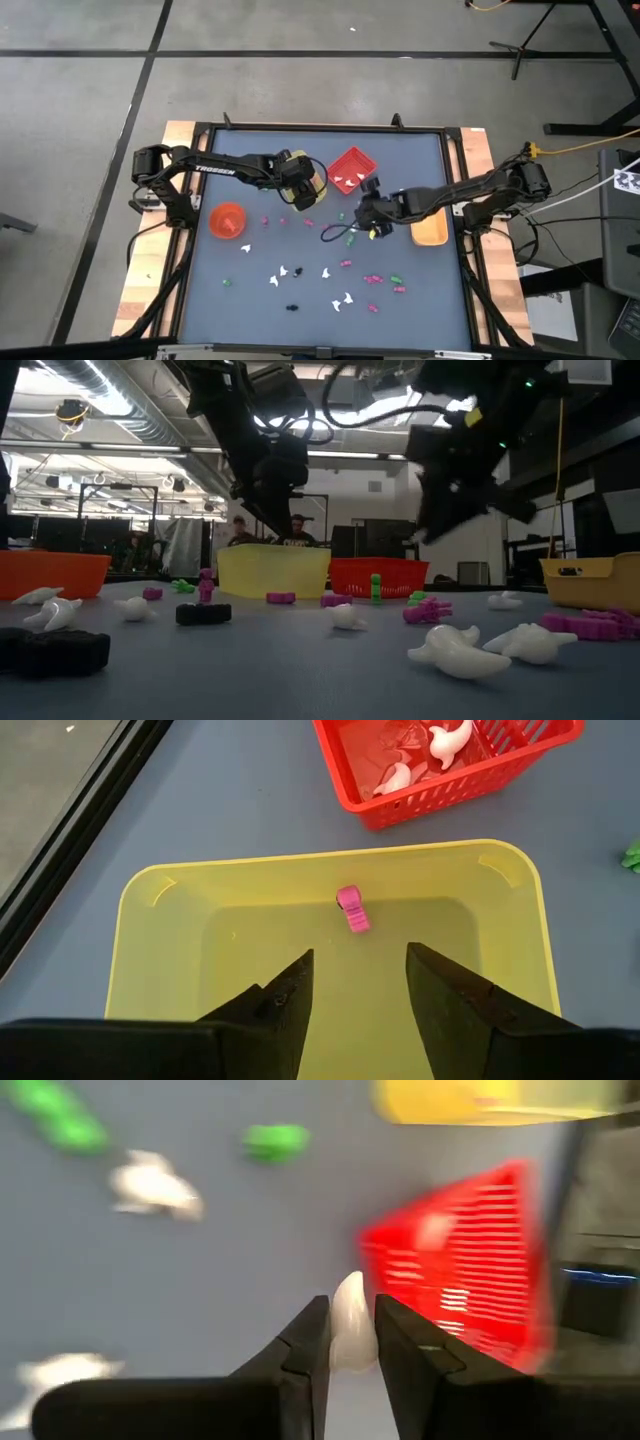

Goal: Sort Halloween decoration
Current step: Put the white ghost toy into the red bin, then put the pink skeleton toy into the yellow bin

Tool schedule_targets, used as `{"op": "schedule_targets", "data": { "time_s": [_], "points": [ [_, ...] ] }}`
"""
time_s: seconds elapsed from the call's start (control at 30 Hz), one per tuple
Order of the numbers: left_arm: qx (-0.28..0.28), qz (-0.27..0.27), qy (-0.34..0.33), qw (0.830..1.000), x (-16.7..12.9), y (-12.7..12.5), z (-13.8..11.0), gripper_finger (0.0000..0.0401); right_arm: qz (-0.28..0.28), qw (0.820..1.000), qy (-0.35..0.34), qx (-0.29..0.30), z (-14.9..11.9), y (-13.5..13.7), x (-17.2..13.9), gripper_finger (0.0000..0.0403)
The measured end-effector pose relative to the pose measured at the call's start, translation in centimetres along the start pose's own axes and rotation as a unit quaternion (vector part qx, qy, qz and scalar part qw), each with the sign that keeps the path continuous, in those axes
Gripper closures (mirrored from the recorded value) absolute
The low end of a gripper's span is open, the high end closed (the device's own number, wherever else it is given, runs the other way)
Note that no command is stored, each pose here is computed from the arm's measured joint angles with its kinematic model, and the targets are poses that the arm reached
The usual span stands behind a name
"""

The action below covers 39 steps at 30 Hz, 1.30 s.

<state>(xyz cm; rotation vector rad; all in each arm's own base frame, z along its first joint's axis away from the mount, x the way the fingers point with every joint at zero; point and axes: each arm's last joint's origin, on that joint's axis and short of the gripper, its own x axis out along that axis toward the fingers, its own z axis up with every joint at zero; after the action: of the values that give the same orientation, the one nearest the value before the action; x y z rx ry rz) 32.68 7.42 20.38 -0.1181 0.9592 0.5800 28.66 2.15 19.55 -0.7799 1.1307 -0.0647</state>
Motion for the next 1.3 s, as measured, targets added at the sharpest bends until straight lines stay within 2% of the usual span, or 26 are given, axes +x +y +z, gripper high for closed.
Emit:
{"op": "schedule_targets", "data": {
  "time_s": [0.07, 0.17, 0.3, 0.63, 0.97, 1.1, 1.3],
  "points": [
    [0.000, 0.000, 0.000, 1.000, 0.0, 0.0, 0.0, 0.0256, -0.036, 0.999, 0.013, -0.017, 0.1, -0.8, -0.1, 0.0323],
    [0.000, 0.000, 0.000, 1.000, 0.0, 0.0, 0.0, 0.0256, -0.055, 0.998, 0.024, -0.026, 0.0, -2.0, 0.0, 0.0323],
    [0.000, 0.000, 0.000, 1.000, 0.0, 0.0, 0.0, 0.0256, -0.069, 0.997, 0.031, 0.004, -0.6, -3.7, 0.6, 0.0323],
    [0.000, 0.000, 0.000, 1.000, 0.0, 0.0, 0.0, 0.0256, -0.011, 0.997, -0.016, 0.075, -2.6, -6.8, 2.4, 0.0323],
    [0.000, 0.001, 0.000, 1.000, 0.0, 0.0, 0.0, 0.0256, -0.021, 0.993, -0.024, 0.113, -3.8, -8.6, 3.1, 0.0319],
    [0.000, 0.001, 0.000, 1.000, 0.0, 0.0, 0.0, 0.0256, -0.022, 0.993, -0.024, 0.113, -3.8, -8.7, 3.1, 0.0299],
    [0.000, 0.000, 0.000, 1.000, 0.0, 0.0, 0.0, 0.0256, -0.022, 0.993, -0.025, 0.113, -3.8, -8.6, 3.1, 0.0244]
  ]
}}
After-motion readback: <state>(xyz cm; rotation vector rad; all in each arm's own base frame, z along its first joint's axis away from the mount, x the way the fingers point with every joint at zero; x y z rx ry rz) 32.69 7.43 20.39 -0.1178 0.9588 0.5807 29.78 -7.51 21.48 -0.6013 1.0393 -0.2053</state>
